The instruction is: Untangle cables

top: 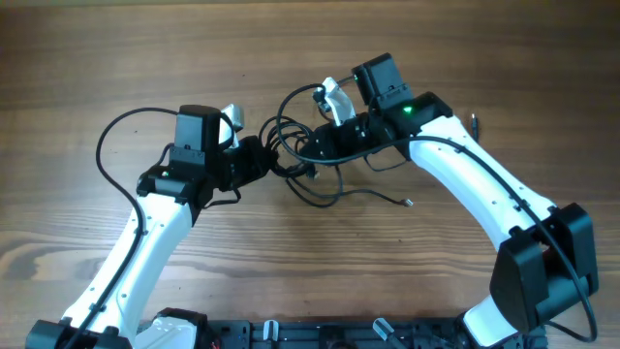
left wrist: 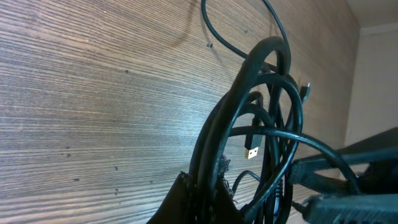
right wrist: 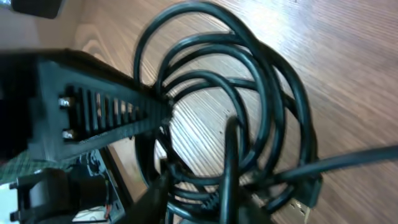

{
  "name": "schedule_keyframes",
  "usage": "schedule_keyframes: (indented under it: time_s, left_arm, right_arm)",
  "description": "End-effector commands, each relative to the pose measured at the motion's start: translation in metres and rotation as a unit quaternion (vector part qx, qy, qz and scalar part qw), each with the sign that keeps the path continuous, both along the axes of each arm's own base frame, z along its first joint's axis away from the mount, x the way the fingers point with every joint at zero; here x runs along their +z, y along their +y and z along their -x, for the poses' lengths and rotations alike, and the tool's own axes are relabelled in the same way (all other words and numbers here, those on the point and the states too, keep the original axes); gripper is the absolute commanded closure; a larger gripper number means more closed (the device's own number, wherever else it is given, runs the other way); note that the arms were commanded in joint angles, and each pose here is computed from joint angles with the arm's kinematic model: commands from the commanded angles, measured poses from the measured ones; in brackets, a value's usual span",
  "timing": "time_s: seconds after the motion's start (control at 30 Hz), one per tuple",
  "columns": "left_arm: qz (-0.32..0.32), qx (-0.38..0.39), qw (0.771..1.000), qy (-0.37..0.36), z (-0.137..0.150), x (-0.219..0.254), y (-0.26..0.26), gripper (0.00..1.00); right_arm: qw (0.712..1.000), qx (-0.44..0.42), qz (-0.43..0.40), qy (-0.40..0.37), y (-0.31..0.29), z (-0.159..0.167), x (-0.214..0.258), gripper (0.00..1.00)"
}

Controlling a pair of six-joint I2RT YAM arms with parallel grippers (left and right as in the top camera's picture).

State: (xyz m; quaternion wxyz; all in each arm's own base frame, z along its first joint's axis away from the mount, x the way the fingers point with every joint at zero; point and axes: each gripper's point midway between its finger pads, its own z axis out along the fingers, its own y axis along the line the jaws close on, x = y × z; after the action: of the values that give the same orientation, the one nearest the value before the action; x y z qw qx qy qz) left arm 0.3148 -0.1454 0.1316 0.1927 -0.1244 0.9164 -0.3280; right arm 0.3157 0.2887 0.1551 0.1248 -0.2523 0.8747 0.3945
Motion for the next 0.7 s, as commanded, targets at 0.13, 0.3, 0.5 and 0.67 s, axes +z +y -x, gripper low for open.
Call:
schedule_keyframes:
  time_s: [0.13,0.3,0.5,0.67]
  left_arm:
    - [-0.021,0.008,1.0,-0.002,0.001,0.002,0.007,0.96]
    - [-0.033,0.019,0.999,-0.002,-0.001,0.0,0.012,0.96]
    - [-0.038,0.045,0.998,0.001,-0.005,-0.001,0.017,0.96]
    - [0.02,0.037,0.997,-0.057,-0.026,0.027,0.001,0.96]
  right_arm:
    - [0.995,0.038,-0.086,-0.016,0.016,0.009,0.054,0.95]
    - [0.988,0.018,-0.148,-0.049,-0.003,0.014,0.125,0.95]
    - [0.967,-0.24,-0.059,-0.052,-0.108,-0.029,0.14,0.95]
    - [0.923,-0.375,0.075,0.045,-0.158,-0.02,0.079,0.96]
